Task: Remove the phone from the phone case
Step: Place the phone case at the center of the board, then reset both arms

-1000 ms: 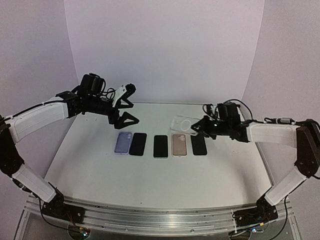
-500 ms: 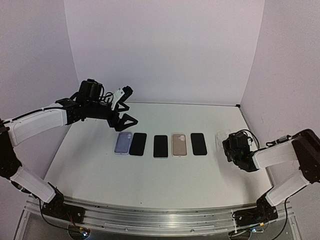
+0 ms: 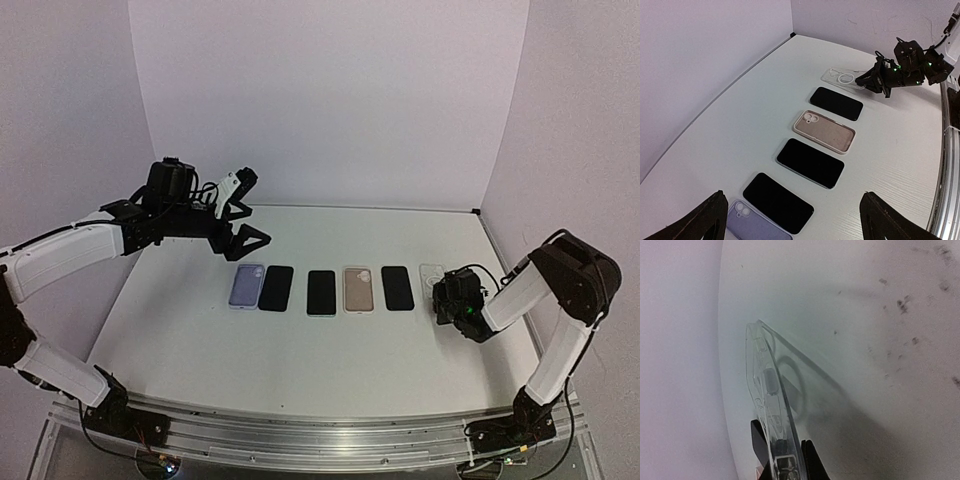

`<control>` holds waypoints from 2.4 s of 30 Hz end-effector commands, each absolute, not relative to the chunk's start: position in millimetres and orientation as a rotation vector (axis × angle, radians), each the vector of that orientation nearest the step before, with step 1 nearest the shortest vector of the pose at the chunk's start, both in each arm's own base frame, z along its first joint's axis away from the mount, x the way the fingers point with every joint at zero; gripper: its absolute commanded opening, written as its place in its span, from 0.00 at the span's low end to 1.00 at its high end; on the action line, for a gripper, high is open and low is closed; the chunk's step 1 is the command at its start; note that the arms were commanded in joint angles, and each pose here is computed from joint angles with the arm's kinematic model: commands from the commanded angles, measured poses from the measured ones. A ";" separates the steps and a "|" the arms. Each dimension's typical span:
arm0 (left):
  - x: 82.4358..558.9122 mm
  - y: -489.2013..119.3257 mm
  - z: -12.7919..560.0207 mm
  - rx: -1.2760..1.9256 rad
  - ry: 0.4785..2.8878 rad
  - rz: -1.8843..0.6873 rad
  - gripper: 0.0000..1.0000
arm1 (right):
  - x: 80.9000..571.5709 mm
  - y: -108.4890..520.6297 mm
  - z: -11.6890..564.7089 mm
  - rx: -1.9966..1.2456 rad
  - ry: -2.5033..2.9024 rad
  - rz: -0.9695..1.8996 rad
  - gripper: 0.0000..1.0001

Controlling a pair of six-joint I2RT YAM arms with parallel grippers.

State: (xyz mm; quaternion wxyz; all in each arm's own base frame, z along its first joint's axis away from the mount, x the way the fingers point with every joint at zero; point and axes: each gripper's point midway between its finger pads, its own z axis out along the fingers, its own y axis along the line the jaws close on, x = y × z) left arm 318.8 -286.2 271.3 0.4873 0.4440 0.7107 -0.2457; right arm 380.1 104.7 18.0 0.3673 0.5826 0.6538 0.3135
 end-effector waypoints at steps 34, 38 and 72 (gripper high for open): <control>324.7 -287.1 289.0 1.025 1.672 -0.598 0.93 | 321.2 113.3 -19.4 1.726 1.954 0.679 0.73; 324.6 -287.8 288.1 1.027 1.670 -0.602 0.93 | 311.4 95.9 -3.5 1.713 1.971 0.511 0.95; 332.9 -7.8 124.5 -0.264 2.039 -0.105 1.00 | 283.3 -15.2 91.7 0.281 2.111 -0.127 0.98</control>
